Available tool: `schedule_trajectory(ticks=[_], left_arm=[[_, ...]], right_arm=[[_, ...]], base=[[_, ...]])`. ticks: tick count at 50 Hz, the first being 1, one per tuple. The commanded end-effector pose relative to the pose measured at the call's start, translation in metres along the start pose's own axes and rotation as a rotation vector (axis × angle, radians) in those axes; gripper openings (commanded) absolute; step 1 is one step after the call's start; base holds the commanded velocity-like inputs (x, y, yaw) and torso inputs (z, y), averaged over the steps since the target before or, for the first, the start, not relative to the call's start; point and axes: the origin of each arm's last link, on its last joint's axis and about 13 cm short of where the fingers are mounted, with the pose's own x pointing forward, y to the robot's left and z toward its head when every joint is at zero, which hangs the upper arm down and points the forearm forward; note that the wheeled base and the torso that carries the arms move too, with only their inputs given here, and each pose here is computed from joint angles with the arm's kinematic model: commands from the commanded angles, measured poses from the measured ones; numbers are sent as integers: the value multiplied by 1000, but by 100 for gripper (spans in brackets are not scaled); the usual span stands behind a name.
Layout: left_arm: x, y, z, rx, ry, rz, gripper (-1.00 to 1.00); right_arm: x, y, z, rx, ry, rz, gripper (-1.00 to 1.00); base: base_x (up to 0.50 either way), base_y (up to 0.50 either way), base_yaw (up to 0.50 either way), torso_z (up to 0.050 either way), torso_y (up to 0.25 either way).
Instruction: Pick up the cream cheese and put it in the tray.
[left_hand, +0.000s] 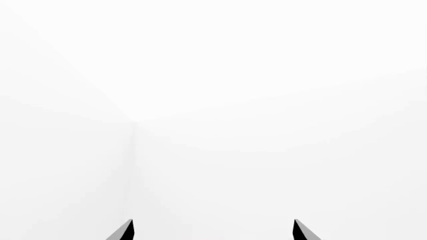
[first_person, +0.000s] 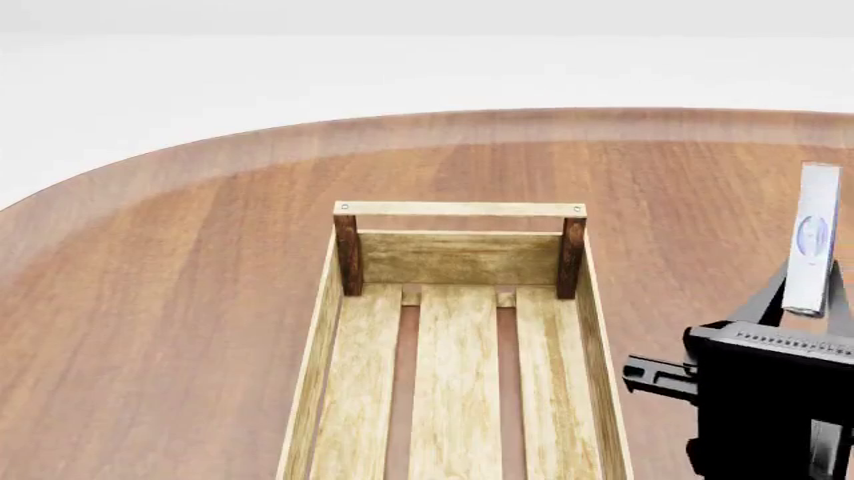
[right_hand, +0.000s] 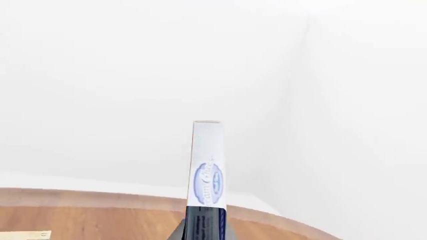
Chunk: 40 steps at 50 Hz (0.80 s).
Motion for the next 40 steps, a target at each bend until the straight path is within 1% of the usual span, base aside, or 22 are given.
schedule_trajectory(ticks=[1,4,9,13,14,15,16,17,18,20,21,22,23,25,29,30,32,35,40], left_arm=[[0,0,-1,0,1,0,100],[0,-1,-1,-1,2,-2,100],[0,0,-1,-1,3,-1,100],[0,-1,-1,-2,2,-2,100],[0,0,0,-1,2,-2,100],[0,-1,0,-3,1,-2,100],[0,-1,0,-2,1,-2,100],[0,-1,0,-3,1,-2,100],[0,0,0,-2,0,-1,100],[0,0,0,-2,0,0,100],[0,0,0,-3,0,0,100],[0,0,0,-2,0,-1,100],[0,0,0,-2,-1,-1,100],[0,0,0,-2,-1,-1,100],[0,0,0,-2,0,0,100],[0,0,0,-1,0,-1,100],[0,-1,0,-2,1,-4,100],[0,-1,1,-2,-1,-7,100],[0,-1,0,-2,0,-6,100]], right_arm=[[11,3,10,-43,-56,72,-100],[14,5,12,-40,-62,106,-100],[17,6,15,-54,-72,130,-100],[19,7,17,-49,-82,179,-100],[20,7,18,-59,-82,175,-100],[21,7,19,-41,-85,213,-100],[21,7,20,-33,-83,221,-100],[22,7,21,-48,-84,211,-100],[23,8,23,-17,-86,262,-100],[24,8,23,-25,-73,282,-100],[23,9,22,-12,-62,352,-100],[24,10,23,29,-57,369,-100],[24,11,22,49,-44,410,-100],[25,11,21,62,-48,416,-100],[26,9,23,141,-40,448,-100],[26,8,24,167,-46,467,-100],[25,6,27,269,-31,541,-100],[21,3,32,361,-33,611,-100],[18,0,34,418,-24,665,-100]], base=[[0,0,0,0,0],[0,0,0,0,0],[0,0,0,0,0],[0,0,0,0,0],[0,0,0,0,0],[0,0,0,0,0],[0,0,0,0,10],[0,0,0,0,0],[0,0,0,0,0],[0,0,0,0,0],[0,0,0,0,0],[0,0,0,0,0],[0,0,0,0,0],[0,0,0,0,0],[0,0,0,0,0],[0,0,0,0,0],[0,0,0,0,0],[0,0,0,0,3],[0,0,0,0,0]])
